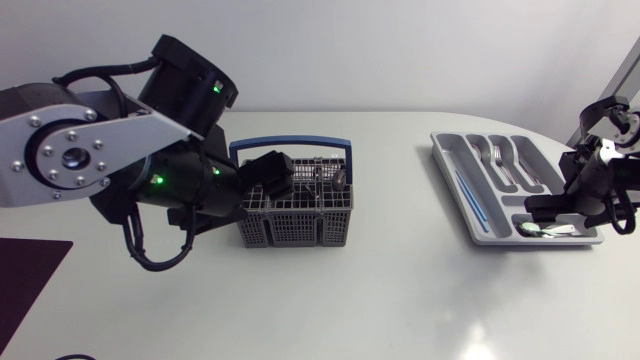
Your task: Unload the cutlery basket into the drawer organizer.
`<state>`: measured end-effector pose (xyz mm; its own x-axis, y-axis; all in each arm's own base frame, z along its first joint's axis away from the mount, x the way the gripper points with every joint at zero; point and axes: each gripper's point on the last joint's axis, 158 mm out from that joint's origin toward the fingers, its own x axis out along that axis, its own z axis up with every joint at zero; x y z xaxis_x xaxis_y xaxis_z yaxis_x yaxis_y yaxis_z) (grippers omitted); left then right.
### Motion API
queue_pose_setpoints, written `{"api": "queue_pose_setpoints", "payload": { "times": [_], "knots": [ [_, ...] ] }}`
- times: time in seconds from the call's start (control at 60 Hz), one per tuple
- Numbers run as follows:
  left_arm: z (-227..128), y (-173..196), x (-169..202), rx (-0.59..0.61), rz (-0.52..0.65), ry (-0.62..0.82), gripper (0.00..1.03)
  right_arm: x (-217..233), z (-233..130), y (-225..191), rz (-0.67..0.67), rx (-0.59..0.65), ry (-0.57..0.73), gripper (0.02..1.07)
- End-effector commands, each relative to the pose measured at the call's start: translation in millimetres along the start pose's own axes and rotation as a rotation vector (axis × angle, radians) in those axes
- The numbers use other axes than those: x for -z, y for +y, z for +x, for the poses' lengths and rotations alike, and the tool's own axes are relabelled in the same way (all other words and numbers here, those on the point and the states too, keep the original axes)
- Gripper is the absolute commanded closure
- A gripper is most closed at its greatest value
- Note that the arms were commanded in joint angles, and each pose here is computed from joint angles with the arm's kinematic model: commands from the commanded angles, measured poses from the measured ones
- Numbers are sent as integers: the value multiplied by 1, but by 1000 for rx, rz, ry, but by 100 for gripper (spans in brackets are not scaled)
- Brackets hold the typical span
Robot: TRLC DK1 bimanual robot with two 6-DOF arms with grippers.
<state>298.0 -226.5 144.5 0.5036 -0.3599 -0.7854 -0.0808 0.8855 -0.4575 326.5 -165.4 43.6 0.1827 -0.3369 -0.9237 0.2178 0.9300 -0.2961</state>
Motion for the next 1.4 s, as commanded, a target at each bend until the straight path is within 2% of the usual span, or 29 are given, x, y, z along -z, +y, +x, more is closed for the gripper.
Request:
{"api": "queue_pose_setpoints", "payload": {
  "times": [0.0, 0.4, 0.883, 1.383],
  "knots": [
    [-4, -13, -11, 15, -31, -21, 6, -1, -18, 7, 18, -32, -20, 7],
    [18, -25, -24, 7, -80, -29, 9, 10, -58, 58, 18, -173, -40, 8],
    [30, -19, -29, -110, -408, 53, 9, 26, -80, 132, -28, -260, -39, 7],
    [47, -24, -40, -86, -460, 144, 9, 47, -109, 204, -142, -352, -63, 7]
  ]
}}
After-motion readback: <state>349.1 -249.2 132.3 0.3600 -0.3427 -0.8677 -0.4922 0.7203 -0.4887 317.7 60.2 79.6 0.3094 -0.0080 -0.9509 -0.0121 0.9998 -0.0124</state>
